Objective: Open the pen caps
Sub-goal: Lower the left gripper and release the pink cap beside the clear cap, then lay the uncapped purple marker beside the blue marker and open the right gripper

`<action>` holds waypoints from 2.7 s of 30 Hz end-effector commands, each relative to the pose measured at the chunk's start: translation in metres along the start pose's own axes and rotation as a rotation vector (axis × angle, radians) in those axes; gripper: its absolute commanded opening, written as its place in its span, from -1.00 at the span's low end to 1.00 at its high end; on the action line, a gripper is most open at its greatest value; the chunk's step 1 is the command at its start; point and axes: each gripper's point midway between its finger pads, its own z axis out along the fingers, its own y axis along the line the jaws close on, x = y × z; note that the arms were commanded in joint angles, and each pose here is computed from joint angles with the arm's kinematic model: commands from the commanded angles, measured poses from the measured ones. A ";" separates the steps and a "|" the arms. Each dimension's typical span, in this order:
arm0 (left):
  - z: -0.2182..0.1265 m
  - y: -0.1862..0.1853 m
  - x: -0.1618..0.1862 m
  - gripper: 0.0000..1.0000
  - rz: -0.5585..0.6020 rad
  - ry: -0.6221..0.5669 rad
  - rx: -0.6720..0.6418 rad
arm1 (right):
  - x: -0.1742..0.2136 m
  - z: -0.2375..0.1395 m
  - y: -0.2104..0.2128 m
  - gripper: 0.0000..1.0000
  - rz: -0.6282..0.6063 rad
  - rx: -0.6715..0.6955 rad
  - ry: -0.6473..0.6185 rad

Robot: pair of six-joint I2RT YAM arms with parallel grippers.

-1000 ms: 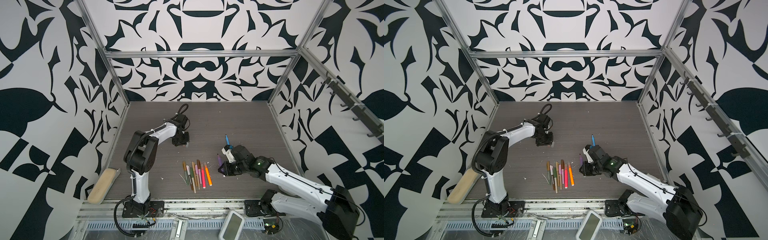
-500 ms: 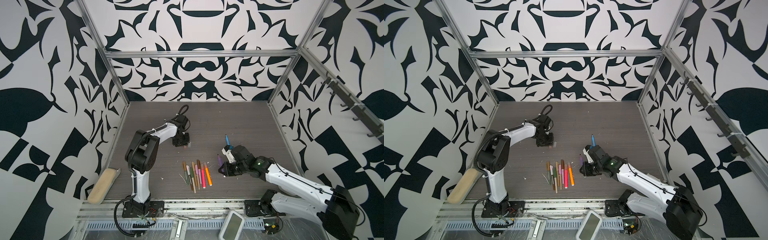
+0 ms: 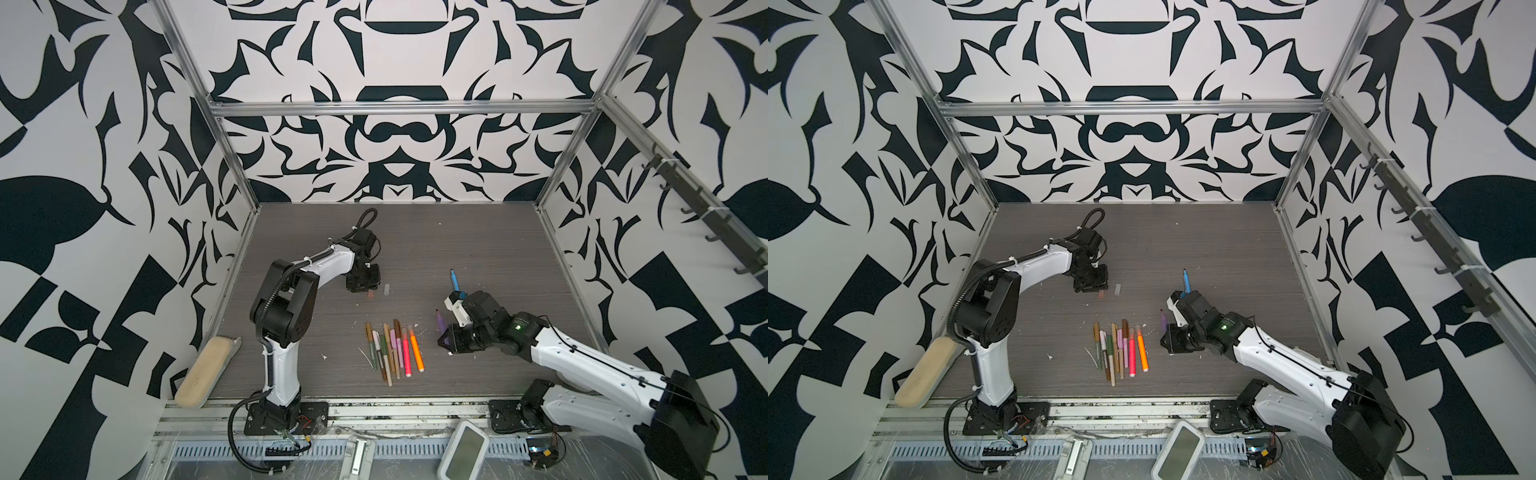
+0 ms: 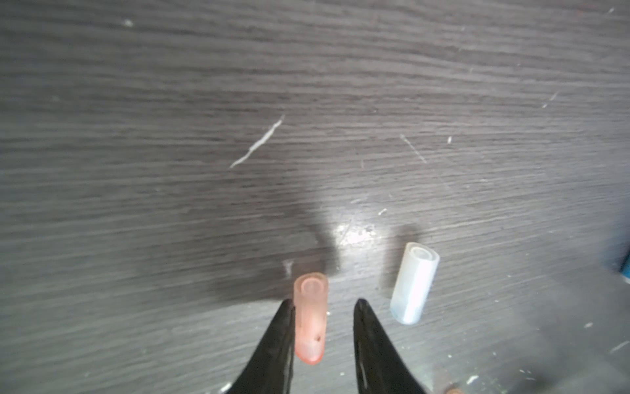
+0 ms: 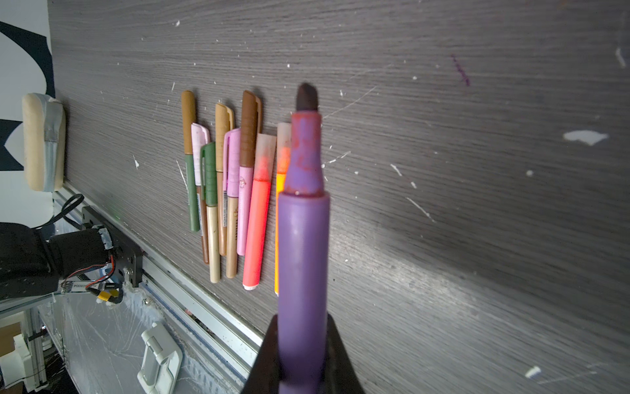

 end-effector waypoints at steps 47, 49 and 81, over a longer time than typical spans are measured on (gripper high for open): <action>0.028 -0.014 0.014 -0.74 -0.064 0.061 0.034 | -0.007 -0.005 0.001 -1.00 -0.016 -0.008 -0.037; 0.027 -0.016 0.012 -0.74 -0.064 0.057 0.037 | -0.007 -0.005 0.002 -1.00 -0.016 -0.009 -0.038; 0.006 -0.021 0.018 -0.49 -0.036 0.045 0.063 | -0.176 -0.044 -0.105 -1.00 0.063 0.242 -0.212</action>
